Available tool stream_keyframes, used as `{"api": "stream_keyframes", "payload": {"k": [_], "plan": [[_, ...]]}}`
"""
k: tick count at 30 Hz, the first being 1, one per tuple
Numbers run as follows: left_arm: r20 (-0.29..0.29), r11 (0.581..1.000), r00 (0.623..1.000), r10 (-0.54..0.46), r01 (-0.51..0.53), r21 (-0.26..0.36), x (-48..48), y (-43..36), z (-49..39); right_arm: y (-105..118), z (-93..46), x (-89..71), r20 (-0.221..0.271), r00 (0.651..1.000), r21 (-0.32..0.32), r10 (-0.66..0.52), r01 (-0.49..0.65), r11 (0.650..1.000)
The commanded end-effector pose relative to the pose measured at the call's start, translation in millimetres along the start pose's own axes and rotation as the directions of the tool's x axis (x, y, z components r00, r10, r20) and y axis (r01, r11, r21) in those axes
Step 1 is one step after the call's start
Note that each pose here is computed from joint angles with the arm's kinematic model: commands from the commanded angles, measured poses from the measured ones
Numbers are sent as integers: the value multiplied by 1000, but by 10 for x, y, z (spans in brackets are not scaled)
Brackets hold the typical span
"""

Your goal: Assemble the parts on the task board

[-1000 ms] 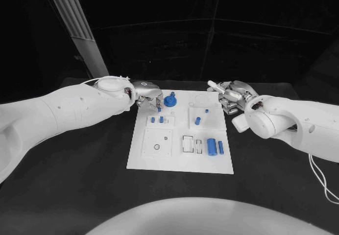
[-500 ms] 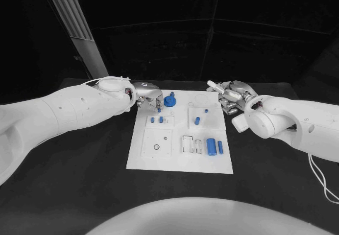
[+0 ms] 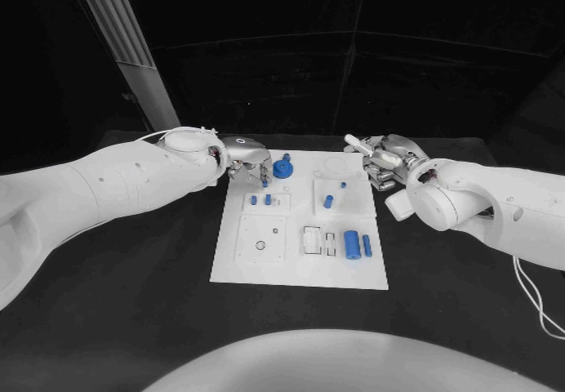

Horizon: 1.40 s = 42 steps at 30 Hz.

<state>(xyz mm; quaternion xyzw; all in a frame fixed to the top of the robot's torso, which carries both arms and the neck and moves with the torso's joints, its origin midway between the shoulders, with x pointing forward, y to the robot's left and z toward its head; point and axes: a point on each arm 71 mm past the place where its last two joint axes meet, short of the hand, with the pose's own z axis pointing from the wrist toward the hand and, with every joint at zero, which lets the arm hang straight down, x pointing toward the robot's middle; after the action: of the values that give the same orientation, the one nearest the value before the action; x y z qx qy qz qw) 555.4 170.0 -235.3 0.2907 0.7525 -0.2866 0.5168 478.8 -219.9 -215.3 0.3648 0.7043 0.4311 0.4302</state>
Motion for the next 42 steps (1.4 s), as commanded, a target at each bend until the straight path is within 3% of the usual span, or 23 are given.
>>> {"api": "stream_keyframes", "payload": {"k": [1, 14, 28, 34, 38, 42], "plan": [[-39, 1000, 999, -11, 11, -11, 52, 6, 0, 18, -1, 9, -8, 1000, -9, -2, 2, 1000], [-37, 1000, 999, -11, 10, -27, 53, 25, -6, 17, -1, 8, -9, 1000, -8, -2, 2, 1000], [66, 999, 997, 31, -29, -42, -12, 61, -46, 10, -3, 5, -11, 1000, -1, -2, 2, 1000], [141, 995, 988, 65, -53, -87, -54, 149, -128, 8, -6, -10, -6, 1000, -5, -13, 13, 1000], [183, 992, 980, 73, -53, -110, -72, 220, -220, 24, -3, -51, 6, 994, -50, -110, 110, 993], [264, 996, 964, 26, -1, -92, -125, 247, -337, 50, -32, -115, 35, 965, -112, -261, 263, 958]]}}
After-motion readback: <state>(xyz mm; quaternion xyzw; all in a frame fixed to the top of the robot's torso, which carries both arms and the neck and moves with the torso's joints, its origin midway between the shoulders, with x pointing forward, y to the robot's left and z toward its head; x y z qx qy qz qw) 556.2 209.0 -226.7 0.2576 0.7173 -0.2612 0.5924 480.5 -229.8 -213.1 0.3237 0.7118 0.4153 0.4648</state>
